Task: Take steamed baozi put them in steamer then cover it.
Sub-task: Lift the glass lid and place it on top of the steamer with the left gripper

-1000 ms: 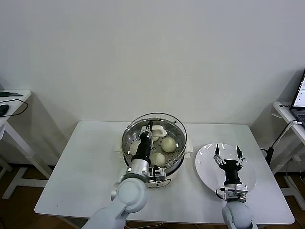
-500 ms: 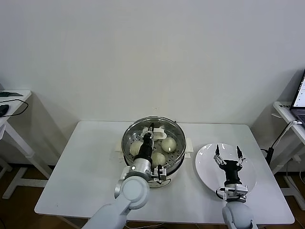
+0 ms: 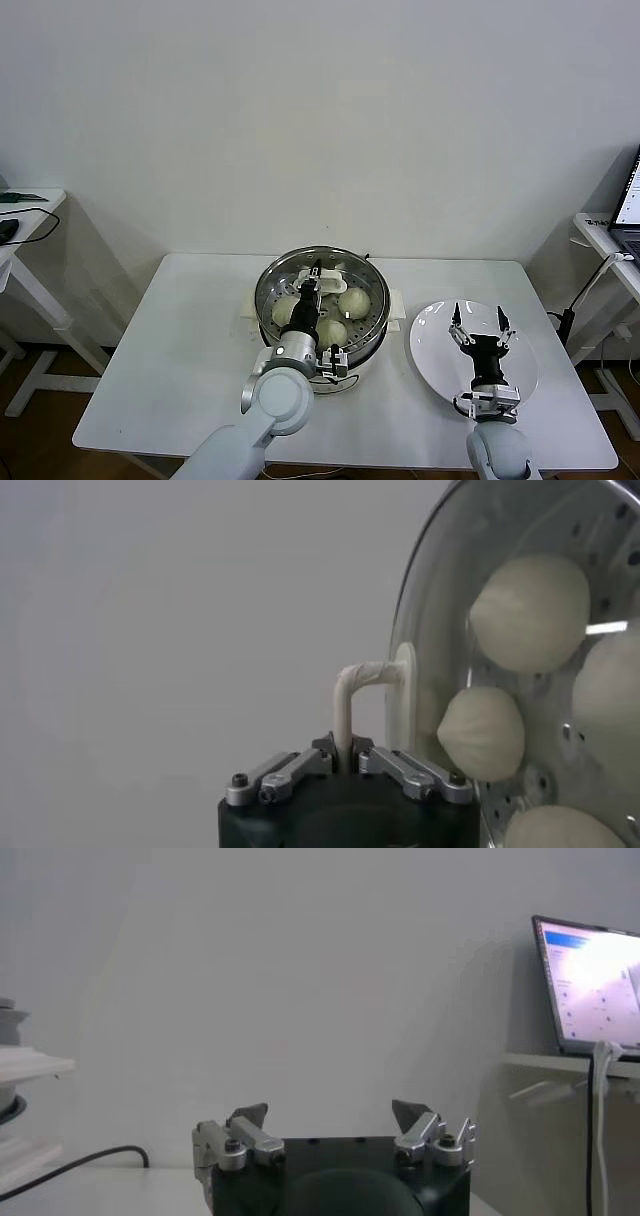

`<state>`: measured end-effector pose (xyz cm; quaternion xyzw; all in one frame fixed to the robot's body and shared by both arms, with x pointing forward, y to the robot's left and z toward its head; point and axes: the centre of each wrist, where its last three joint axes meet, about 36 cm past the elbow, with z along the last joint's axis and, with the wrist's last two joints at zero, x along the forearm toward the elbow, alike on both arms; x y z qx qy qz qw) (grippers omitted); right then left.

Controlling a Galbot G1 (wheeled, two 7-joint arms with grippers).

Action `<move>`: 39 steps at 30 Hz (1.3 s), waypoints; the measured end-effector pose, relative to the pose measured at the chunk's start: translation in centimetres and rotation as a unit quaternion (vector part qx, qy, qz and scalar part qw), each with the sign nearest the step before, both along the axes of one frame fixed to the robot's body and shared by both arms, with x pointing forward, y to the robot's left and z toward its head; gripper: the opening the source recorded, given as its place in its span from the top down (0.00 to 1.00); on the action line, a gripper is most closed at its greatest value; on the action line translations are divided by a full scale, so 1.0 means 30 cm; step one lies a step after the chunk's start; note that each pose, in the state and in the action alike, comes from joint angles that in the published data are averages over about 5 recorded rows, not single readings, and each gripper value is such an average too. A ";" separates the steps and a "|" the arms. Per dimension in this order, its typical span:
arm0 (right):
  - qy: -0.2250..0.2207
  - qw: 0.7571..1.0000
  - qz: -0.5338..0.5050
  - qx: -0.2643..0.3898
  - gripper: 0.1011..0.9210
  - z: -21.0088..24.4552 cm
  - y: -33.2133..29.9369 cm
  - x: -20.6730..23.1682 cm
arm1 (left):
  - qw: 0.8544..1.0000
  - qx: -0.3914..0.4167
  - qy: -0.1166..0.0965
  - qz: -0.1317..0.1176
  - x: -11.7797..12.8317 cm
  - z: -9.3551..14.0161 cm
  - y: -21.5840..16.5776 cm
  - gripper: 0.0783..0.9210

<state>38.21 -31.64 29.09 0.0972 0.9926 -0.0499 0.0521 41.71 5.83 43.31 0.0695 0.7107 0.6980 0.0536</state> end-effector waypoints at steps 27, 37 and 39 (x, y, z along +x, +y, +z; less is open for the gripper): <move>0.000 1.000 -0.002 0.000 0.12 0.005 -0.010 0.000 | 1.000 0.005 0.002 -0.005 -0.006 -0.030 -0.005 0.86; 0.000 1.000 -0.003 0.000 0.12 0.005 -0.011 0.000 | 1.000 0.001 0.007 -0.001 -0.013 -0.033 -0.011 0.75; 0.000 1.000 -0.003 0.000 0.12 0.005 -0.010 -0.001 | 1.000 -0.001 0.007 0.000 -0.016 -0.032 -0.010 0.68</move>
